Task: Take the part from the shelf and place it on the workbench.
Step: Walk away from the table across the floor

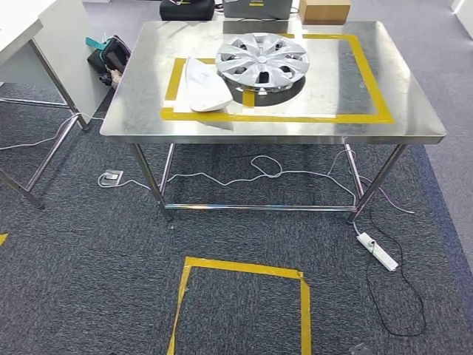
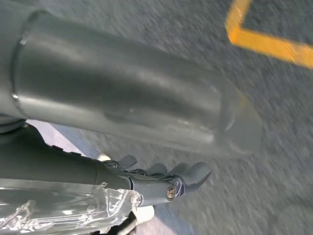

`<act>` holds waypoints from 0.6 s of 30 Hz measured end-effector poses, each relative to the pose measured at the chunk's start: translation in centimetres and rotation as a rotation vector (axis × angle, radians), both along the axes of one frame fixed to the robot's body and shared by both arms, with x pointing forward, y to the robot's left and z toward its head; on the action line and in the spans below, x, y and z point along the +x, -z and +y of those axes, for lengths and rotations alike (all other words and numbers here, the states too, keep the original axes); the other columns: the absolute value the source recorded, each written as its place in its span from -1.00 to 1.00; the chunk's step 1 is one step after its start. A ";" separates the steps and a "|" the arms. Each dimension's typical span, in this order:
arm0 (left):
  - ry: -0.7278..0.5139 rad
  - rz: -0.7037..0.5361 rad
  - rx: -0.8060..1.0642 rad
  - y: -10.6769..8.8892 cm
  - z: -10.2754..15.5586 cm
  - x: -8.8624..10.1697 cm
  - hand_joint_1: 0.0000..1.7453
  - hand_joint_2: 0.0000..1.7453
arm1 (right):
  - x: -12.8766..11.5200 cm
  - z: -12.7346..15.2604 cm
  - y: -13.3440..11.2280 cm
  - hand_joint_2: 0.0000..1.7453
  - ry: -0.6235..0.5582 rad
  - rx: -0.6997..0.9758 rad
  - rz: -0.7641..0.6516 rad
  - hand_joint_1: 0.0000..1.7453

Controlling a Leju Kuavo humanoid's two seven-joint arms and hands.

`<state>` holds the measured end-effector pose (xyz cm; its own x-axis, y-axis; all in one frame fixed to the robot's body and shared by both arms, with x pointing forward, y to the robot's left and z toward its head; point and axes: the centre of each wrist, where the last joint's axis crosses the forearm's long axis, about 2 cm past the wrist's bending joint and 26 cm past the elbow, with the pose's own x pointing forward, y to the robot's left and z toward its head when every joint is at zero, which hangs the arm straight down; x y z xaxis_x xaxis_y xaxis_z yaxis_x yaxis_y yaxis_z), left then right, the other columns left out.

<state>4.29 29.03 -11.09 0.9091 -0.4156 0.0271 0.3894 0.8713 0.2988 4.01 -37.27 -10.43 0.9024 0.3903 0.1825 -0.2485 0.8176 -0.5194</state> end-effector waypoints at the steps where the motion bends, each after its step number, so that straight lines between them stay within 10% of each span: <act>1: 0.000 0.000 0.001 0.0 0.0 0.0 -1.00 -1.00 | -0.1 0.8 0.1 -1.00 0.016 0.010 0.021 -1.00; 18: -0.008 0.020 0.015 0.0 -0.2 -0.2 -1.00 -1.00 | -0.4 7.0 0.7 -1.00 -0.039 0.083 0.208 -1.00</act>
